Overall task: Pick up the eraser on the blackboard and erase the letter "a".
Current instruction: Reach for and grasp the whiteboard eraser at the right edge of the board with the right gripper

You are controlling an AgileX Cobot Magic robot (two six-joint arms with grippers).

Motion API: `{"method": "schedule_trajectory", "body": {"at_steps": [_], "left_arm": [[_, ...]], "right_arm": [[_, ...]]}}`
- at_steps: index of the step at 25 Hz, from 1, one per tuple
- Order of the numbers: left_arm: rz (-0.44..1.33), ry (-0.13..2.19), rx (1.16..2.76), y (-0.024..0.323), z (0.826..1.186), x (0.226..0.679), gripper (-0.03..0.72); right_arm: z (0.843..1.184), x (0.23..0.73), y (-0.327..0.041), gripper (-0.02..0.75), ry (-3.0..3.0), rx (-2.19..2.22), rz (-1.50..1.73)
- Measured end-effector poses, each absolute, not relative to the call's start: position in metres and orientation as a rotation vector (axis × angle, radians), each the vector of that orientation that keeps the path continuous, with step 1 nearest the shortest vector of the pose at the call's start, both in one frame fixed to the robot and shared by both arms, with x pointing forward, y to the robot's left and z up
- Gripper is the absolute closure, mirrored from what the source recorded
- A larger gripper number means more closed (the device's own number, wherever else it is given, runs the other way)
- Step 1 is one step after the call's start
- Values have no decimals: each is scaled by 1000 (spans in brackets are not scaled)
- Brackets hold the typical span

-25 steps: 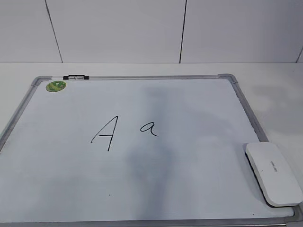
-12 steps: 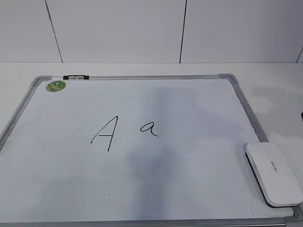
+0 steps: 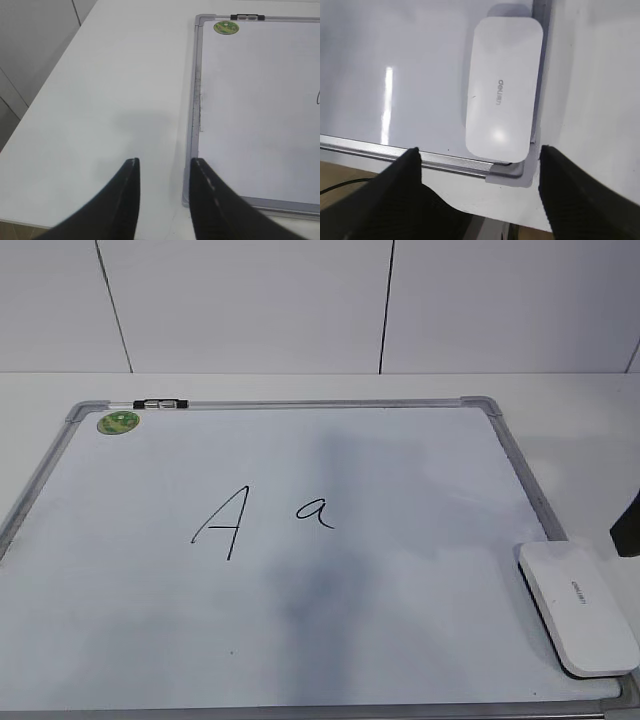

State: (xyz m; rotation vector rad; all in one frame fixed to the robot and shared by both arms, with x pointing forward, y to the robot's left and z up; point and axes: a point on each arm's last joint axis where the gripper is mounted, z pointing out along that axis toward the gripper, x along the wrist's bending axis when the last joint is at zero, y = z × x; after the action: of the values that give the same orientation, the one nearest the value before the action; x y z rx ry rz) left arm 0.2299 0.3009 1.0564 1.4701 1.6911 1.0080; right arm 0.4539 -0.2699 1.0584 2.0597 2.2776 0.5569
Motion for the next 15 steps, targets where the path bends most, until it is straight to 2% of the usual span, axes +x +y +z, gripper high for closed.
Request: {"method": "schedule_trajectory", "body": {"at_steps": [6, 15], "left_arm": [[1008, 1691, 1470, 301, 1056, 230, 452], [1008, 1691, 1470, 301, 1056, 230, 452]], "right_arm": [[1051, 463, -261, 169, 2287, 2104, 421], [1020, 478, -246, 149, 2326, 2208, 244]]}}
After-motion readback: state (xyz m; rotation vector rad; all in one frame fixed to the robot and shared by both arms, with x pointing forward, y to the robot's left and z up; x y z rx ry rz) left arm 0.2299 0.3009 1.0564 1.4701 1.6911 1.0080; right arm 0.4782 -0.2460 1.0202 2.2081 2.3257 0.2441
